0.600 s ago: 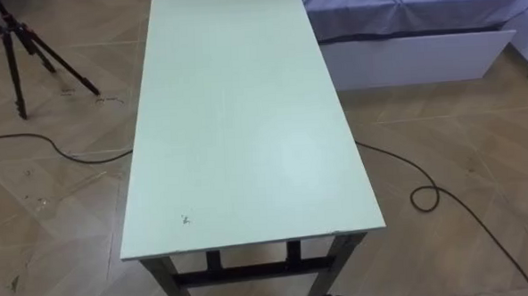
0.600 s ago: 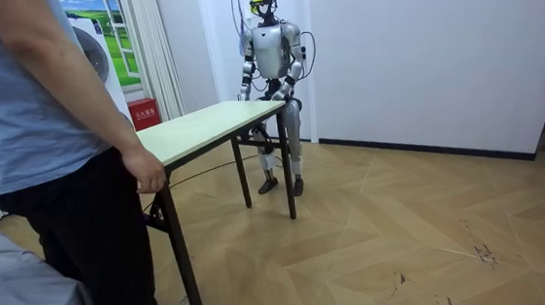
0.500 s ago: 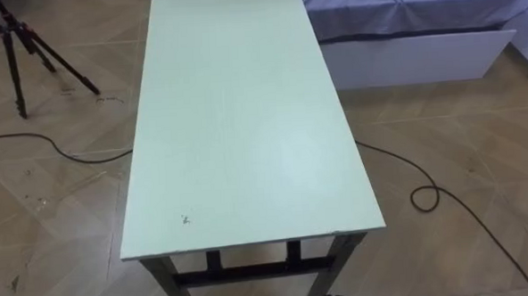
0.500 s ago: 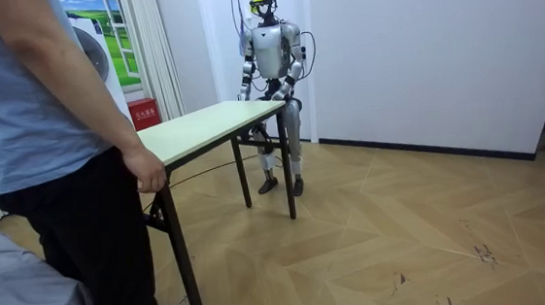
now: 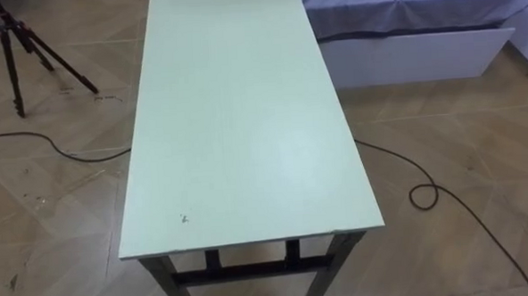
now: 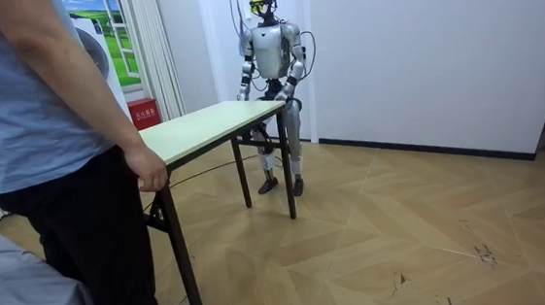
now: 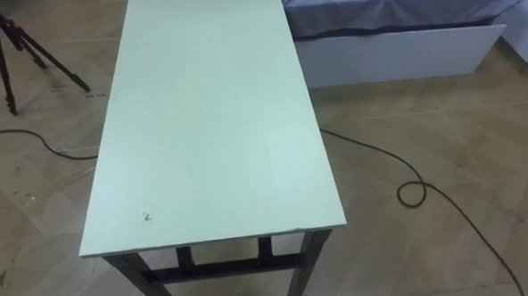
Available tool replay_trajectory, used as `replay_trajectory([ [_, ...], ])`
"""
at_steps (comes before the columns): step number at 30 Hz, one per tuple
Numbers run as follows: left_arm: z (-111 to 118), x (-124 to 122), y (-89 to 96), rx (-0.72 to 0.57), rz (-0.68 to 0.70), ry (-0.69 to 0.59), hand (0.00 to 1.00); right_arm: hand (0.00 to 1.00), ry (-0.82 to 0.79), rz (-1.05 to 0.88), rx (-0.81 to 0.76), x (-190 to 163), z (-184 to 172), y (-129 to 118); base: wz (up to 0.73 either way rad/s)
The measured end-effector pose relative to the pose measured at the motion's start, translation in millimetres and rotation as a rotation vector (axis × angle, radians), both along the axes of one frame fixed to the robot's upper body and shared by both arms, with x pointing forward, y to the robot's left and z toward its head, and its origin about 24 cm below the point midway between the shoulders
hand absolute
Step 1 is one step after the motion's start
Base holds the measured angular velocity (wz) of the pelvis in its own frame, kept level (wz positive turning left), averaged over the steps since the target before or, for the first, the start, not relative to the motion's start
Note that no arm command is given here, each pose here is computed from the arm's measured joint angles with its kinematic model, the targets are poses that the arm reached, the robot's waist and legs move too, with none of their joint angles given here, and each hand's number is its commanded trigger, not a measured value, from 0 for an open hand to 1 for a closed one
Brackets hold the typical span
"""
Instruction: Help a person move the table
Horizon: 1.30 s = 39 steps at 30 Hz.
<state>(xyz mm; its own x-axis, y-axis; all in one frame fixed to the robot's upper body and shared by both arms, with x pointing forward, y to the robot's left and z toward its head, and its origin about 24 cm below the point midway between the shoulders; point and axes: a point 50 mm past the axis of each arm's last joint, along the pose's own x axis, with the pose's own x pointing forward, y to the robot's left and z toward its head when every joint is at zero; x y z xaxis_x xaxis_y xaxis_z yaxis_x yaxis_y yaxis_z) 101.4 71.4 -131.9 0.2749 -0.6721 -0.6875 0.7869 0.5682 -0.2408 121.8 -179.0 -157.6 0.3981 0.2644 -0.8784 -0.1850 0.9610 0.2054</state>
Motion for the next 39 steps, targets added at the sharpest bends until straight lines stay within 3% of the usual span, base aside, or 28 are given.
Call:
replay_trajectory([
  [6, -5, -9, 21.1, 0.008, -0.046, 0.108, 0.00, 0.00, 0.012, 0.024, 0.026, 0, 2, -7, -0.01],
  [13, -4, -10, 20.3, -0.032, -0.067, 0.171, 0.00, 0.00, -0.070, 0.085, 0.146, 15, 12, 11, -0.02],
  [16, 1, -12, 27.2, -0.107, 0.019, 0.226, 0.00, 0.00, -0.118, 0.004, 0.274, 26, 21, 27, 0.16],
  [17, 6, -13, 33.6, -0.172, 0.121, 0.235, 0.00, 0.00, -0.174, -0.015, 0.331, 32, 30, 35, -0.22],
  [20, 14, -6, 51.5, -0.480, 0.642, 0.327, 0.00, 0.00, -0.273, -0.185, 0.476, 39, 43, 34, -0.21],
  [24, 22, 32, 94.9, -0.624, 1.068, 0.247, 0.00, 0.00, -0.325, -0.305, 0.559, 42, 53, 28, 0.26],
  [26, 26, 39, 102.3, -0.644, 1.149, 0.229, 0.00, 0.00, -0.347, -0.319, 0.601, 37, 59, 30, 0.08],
  [29, 24, 34, 96.2, -0.618, 1.191, 0.265, 0.00, 0.00, -0.316, -0.316, 0.616, 27, 57, 32, 0.17],
  [33, 30, 32, 88.5, -0.638, 1.195, 0.263, 0.00, 0.00, -0.308, -0.303, 0.625, 22, 59, 32, 0.10],
  [39, 58, 48, 84.3, -0.745, 1.154, 0.162, 0.00, 0.00, -0.367, -0.271, 0.685, 26, 74, 40, 0.08],
])
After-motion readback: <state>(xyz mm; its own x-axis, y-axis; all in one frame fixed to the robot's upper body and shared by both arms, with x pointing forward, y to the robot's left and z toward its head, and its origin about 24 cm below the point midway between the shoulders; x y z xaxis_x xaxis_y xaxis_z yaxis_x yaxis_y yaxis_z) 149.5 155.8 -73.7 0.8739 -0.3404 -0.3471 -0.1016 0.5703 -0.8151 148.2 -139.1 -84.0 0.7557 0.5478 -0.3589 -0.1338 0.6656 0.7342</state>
